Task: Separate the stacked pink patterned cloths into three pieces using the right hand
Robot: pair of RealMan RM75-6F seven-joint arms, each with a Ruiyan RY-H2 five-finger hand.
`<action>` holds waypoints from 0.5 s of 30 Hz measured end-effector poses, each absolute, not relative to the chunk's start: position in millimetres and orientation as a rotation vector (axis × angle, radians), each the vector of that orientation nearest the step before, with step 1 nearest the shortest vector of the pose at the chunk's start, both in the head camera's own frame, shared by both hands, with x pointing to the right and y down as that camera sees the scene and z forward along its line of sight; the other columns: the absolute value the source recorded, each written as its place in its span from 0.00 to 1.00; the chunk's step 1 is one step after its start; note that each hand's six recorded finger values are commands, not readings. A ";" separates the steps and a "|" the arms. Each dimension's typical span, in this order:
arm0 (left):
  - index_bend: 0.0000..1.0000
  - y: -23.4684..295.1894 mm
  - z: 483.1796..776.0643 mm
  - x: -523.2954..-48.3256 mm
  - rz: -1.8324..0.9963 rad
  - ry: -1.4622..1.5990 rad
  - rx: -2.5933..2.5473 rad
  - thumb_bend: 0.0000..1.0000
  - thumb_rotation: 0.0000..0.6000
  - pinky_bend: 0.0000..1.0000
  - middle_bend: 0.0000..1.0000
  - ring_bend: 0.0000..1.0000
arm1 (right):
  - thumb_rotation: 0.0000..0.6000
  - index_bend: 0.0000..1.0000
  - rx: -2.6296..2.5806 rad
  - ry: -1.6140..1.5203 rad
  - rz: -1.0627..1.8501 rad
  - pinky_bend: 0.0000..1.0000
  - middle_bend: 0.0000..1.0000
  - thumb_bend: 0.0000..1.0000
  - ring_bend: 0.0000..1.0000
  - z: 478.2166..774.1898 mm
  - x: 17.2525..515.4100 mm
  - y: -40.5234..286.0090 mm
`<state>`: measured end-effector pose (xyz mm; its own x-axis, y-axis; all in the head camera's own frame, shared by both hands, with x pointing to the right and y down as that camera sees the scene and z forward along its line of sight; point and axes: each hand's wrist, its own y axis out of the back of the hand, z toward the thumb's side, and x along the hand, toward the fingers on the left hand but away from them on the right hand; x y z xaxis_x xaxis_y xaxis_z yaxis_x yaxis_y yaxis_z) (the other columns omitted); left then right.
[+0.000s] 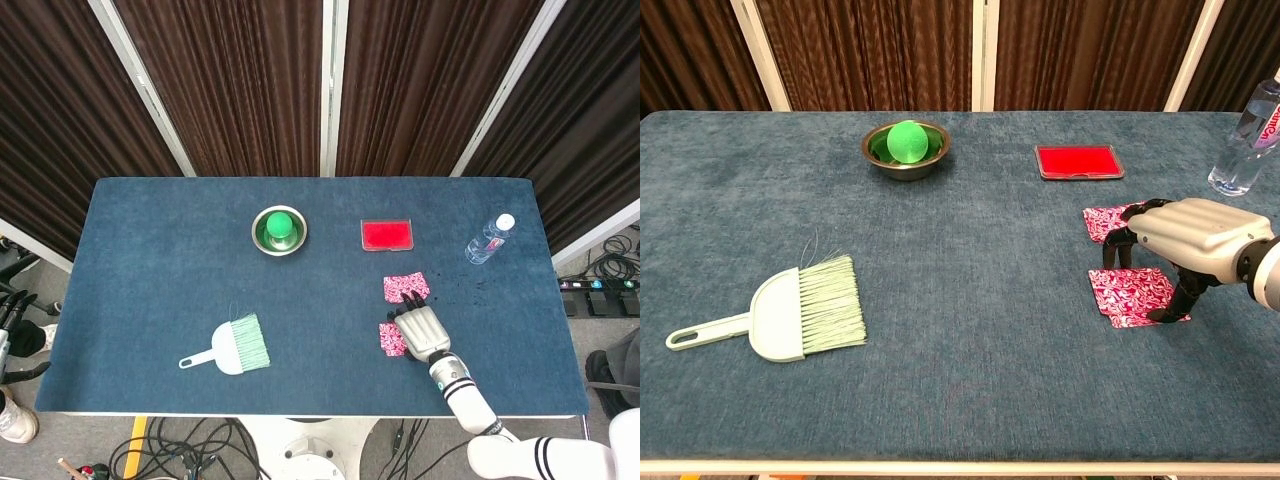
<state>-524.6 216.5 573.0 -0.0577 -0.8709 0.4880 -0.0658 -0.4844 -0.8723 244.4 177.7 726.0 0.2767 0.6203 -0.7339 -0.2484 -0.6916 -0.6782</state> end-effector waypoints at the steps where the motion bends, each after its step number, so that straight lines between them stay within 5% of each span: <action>1: 0.09 216.4 573.0 -524.6 -1.611 1.016 -1.580 0.00 1.00 0.18 0.05 0.04 | 1.00 0.37 -1.816 -0.337 1.505 0.00 0.38 0.10 0.07 725.9 244.2 177.9; 15: 0.09 217.0 573.9 -526.3 -1.615 1.023 -1.584 0.00 1.00 0.18 0.05 0.04 | 1.00 0.43 -1.804 -0.338 1.504 0.00 0.44 0.12 0.12 727.0 242.1 177.9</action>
<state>-526.3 217.0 573.9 -0.0619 -0.8691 0.4907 -0.0724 -0.4865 -0.8707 242.1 177.9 727.0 0.2746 0.6270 -0.7291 -0.2545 -0.6838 -0.6839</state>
